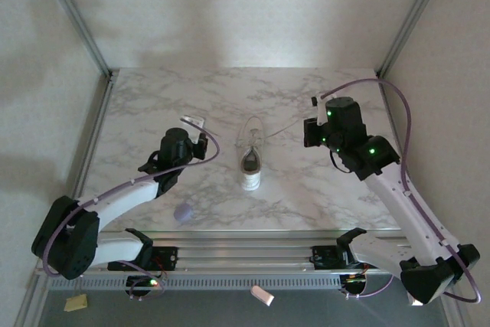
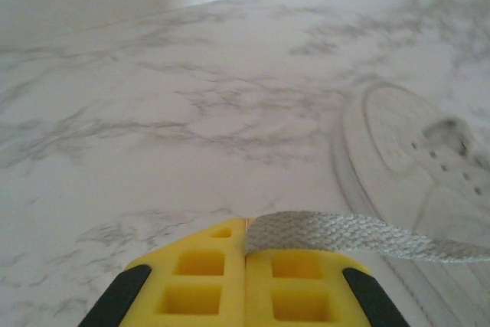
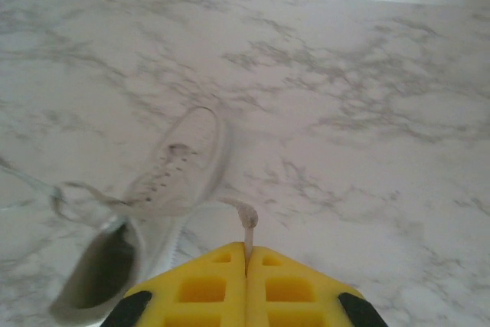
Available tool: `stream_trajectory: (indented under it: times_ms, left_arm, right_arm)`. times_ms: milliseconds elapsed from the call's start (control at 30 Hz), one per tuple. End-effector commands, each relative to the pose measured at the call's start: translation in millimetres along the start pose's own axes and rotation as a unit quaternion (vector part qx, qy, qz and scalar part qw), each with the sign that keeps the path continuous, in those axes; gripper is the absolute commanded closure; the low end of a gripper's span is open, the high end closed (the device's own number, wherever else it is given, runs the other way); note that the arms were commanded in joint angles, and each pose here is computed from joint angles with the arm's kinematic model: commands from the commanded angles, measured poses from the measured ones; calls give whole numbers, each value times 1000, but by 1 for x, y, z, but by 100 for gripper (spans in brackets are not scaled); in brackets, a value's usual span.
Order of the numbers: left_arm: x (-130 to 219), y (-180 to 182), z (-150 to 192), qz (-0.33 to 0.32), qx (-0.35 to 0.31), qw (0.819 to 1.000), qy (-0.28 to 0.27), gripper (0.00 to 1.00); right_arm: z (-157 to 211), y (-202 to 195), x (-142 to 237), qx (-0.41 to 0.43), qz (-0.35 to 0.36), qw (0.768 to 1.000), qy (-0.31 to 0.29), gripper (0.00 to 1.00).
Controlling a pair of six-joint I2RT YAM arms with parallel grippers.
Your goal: Tie the shoes
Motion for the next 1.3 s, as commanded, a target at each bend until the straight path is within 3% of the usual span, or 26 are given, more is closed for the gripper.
stream_trajectory:
  times_ms: [0,400,733,1100,1267]
  left_arm:
    - [5,14,-14,-62,91,994,-22,100]
    - [4,22,-14,-42,142,989,-19,100]
    - [-5,43,-5,-117,169,979,5,100]
    - [-4,76,-34,-212,190,958,-35,100]
    - [-12,78,-34,-213,185,959,-21,100]
  right_arm:
    - [22,-20,-18,-28,54,997,42,100]
    - [84,-93,-43,-172,160,969,71,100]
    - [131,-134,-48,-237,255,933,91,100]
    - [142,-159,-39,-270,297,913,70,100]
    - [143,-169,-42,-286,314,903,61,100]
Point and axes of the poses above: each hand's point on the last joint's axis, 136 mm out from that joint toward the fingers, its own x axis back along the fingers, its own y axis along the line the jaws close on, z = x × y, the point moved 8 cm from there along x, back along the fingers
